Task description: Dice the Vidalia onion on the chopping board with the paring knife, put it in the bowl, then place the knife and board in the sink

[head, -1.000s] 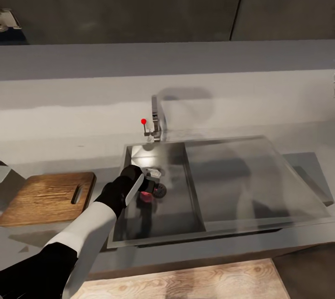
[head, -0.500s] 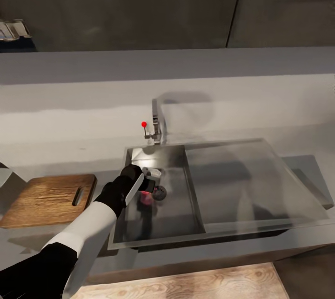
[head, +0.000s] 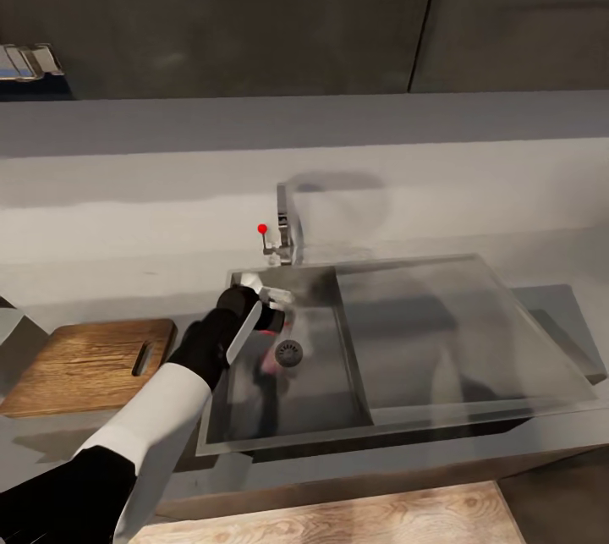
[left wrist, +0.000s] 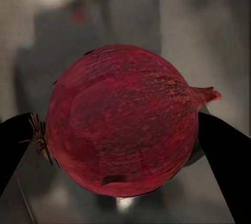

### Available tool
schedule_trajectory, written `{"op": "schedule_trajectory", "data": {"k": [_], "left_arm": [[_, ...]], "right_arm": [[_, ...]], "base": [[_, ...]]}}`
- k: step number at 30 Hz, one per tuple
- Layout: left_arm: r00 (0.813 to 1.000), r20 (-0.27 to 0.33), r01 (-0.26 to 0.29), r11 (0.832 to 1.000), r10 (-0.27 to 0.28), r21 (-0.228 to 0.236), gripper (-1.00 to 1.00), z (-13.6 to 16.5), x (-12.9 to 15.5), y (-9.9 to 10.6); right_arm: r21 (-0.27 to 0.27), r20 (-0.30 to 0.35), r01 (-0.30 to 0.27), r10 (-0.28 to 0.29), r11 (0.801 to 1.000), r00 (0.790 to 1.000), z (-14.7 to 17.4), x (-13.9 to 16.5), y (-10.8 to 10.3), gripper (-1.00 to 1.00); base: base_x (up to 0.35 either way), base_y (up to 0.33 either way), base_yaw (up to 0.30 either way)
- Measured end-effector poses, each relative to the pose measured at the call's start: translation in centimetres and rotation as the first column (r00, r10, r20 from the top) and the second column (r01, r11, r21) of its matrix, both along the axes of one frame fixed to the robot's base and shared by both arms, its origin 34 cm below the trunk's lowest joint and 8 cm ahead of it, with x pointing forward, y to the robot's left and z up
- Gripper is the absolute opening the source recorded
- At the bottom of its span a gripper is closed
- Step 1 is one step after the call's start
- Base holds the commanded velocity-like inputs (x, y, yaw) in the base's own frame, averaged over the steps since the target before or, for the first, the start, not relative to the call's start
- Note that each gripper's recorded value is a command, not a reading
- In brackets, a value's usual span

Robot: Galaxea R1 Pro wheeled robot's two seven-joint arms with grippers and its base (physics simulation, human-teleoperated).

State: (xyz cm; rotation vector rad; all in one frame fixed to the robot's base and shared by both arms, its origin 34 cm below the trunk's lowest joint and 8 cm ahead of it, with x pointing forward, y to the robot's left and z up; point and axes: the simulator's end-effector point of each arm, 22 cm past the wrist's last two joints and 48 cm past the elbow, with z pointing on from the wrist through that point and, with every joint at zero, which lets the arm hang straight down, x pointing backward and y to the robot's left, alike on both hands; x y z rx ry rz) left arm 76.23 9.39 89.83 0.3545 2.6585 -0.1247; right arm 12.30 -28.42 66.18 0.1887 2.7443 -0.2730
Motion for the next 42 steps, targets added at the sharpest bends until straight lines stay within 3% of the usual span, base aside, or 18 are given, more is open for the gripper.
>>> {"op": "schedule_trajectory", "data": {"k": [23,37,42], "left_arm": [[0.991,0.135,0.013,0.999,-0.007,-0.041,-1.0,6.0,2.6,-1.1],[0.976,0.22,0.018,0.998,-0.005,-0.059,-1.0,10.0,3.7,-1.3],[0.958,0.286,0.032,0.994,0.001,-0.108,-1.0,13.5,4.3,-2.1]], "right_arm": [[0.004,0.002,0.003,-0.003,1.0,1.0,0.0,0.1,0.3,1.0],[0.005,0.021,0.003,-0.003,1.0,1.0,0.0,0.8,0.3,1.0],[0.004,0.029,0.002,-0.002,1.0,1.0,0.0,1.0,0.2,1.0]], "base": [[-0.022,0.0,0.0],[-0.31,0.0,0.0],[-0.297,0.123,0.0]]}}
